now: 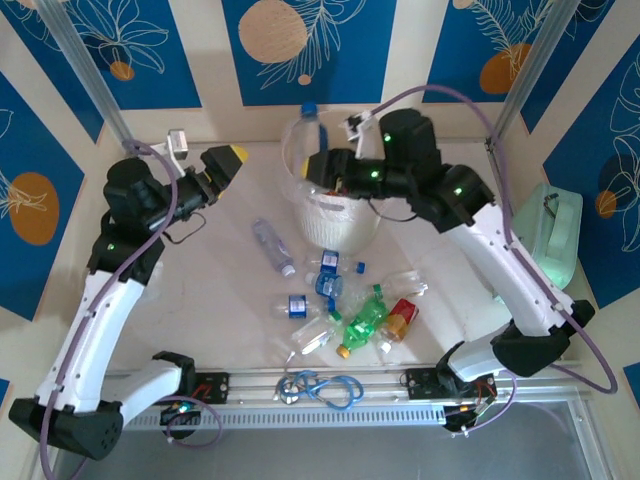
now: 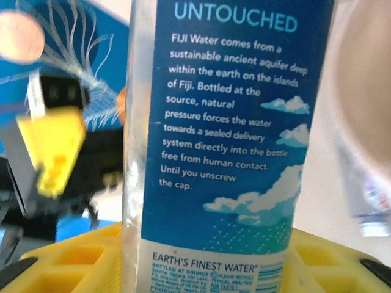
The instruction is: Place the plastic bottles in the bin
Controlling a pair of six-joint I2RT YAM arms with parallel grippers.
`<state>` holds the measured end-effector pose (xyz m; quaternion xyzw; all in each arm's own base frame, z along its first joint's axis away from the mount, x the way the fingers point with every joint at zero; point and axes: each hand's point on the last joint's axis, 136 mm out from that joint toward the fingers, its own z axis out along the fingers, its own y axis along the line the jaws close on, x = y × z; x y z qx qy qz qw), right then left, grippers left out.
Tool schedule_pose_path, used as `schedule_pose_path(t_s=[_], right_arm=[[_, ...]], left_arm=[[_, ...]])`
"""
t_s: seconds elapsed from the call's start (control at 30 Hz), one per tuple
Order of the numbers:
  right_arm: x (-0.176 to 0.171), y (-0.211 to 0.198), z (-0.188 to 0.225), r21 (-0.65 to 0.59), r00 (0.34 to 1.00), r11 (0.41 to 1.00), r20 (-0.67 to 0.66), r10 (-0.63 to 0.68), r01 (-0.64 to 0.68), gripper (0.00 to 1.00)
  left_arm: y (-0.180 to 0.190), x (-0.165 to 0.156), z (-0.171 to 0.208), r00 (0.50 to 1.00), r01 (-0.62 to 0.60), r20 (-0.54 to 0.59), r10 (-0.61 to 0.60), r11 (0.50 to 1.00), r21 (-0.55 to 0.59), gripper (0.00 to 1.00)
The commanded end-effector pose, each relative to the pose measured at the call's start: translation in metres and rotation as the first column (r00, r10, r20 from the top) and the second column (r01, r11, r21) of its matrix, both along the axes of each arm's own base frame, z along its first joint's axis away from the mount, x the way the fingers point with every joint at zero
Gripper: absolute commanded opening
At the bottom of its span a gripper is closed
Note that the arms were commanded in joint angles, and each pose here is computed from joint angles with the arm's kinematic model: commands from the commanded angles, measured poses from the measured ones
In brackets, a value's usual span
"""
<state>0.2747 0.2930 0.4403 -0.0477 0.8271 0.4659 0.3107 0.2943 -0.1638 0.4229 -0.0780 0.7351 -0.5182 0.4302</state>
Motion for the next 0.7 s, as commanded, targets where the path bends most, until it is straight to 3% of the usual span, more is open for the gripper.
schedule_pose_path(t_s=[0.0, 0.2, 0.5, 0.67], right_arm=[[0.025, -0.033, -0.026, -0.178, 0.993, 0.977, -0.003, -0.117, 0.114, 0.49], [0.063, -0.046, -0.036, -0.252, 0.981, 0.949, 0.005, -0.192, 0.187, 0.48], [0.096, -0.064, -0.068, -0.387, 0.961, 0.887, -0.008, -0.276, 0.251, 0.48], [0.102, -0.072, -0.077, -0.432, 0.953, 0.862, -0.021, -0.303, 0.265, 0.60]], left_arm=[[0.016, -0.007, -0.085, 0.980, -0.022, -0.185, 0.069, 0.970, 0.242, 1.00], [0.012, -0.027, -0.145, 0.949, 0.064, -0.309, 0.052, 0.933, 0.354, 0.99], [0.019, -0.046, -0.174, 0.947, 0.111, -0.312, 0.077, 0.833, 0.542, 1.00], [0.018, -0.047, -0.183, 0.942, 0.116, -0.324, 0.082, 0.829, 0.547, 1.00]])
